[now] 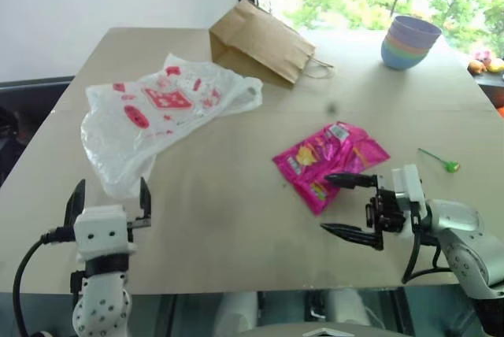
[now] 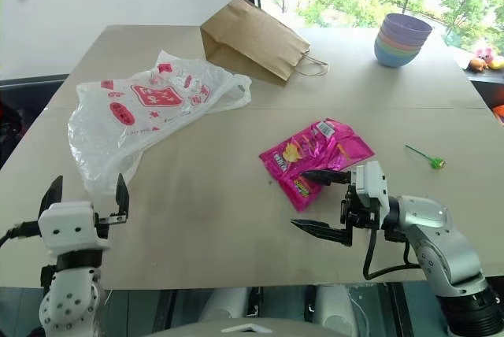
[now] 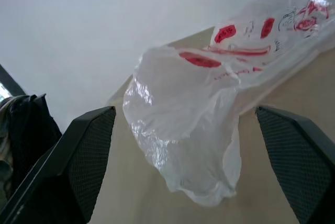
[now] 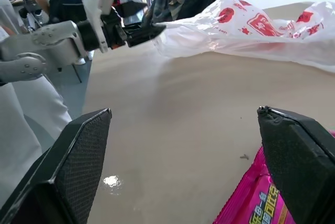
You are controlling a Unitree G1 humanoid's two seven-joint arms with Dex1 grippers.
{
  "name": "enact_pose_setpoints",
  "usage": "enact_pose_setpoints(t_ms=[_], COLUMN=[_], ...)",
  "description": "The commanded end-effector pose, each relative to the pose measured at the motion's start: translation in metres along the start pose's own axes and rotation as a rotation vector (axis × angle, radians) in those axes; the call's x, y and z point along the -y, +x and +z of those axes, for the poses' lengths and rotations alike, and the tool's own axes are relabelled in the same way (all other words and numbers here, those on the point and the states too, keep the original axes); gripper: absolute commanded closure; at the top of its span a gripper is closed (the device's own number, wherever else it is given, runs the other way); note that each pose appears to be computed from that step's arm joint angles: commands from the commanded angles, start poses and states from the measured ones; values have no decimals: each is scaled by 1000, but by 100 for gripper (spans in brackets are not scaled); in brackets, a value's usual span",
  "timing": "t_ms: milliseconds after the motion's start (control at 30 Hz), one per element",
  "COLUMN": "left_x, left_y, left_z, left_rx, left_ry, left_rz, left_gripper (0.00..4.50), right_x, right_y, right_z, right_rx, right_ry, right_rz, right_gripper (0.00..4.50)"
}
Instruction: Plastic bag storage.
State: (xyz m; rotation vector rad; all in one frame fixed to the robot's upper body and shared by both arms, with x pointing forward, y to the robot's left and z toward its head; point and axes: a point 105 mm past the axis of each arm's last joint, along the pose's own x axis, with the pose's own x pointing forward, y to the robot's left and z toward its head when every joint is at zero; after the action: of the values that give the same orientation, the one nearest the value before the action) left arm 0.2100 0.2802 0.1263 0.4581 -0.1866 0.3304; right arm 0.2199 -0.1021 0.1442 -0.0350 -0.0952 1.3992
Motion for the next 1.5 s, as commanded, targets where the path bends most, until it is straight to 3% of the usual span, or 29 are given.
enact_pose_setpoints(t_ms=[33, 200, 233, 300, 500, 567, 800, 900, 1067, 1200, 1300, 1500], left_x=[-7, -11, -12, -20, -25, -25, -25, -23, -23, -17, -15, -14], left_y=[12, 24, 26, 30, 33, 33, 36, 35, 35, 34, 33, 34], left_z=[-16, -22, -21, -18, -16, -15, 2, 1, 0, -1, -2, -3], left_rx=[-63, -73, -64, -48, -33, -27, 58, 56, 53, 51, 48, 44], left_ry=[-9, -38, -35, -37, -40, -41, -144, -149, -154, -159, -162, -163], left_rz=[-8, -30, -29, -5, -4, -13, -24, -31, -20, -28, -36, -46], left_gripper=[7, 7, 30, 87, 387, 441, 441, 441, 441, 441, 441, 441], right_x=[-1, 4, 5, 7, 12, 20, 96, 119, 133, 135, 121, 108], right_y=[6, 7, 7, 6, 4, 2, -22, -35, -56, -72, -69, -54], right_z=[3, 3, 3, 2, 2, 6, 31, 23, 1, -14, -22, -25], right_rx=[20, 21, 21, 23, 31, 59, 129, 76, -8, 15, 4, 18], right_ry=[5, -7, -9, -14, -32, -37, -12, 115, 310, 528, 695, 801], right_rz=[27, 13, 10, -3, -52, -103, -510, -633, -784, -853, -796, -732], right_gripper=[1, 1, 0, 0, 0, 0, 0, 0, 0, 0, 0, 0])
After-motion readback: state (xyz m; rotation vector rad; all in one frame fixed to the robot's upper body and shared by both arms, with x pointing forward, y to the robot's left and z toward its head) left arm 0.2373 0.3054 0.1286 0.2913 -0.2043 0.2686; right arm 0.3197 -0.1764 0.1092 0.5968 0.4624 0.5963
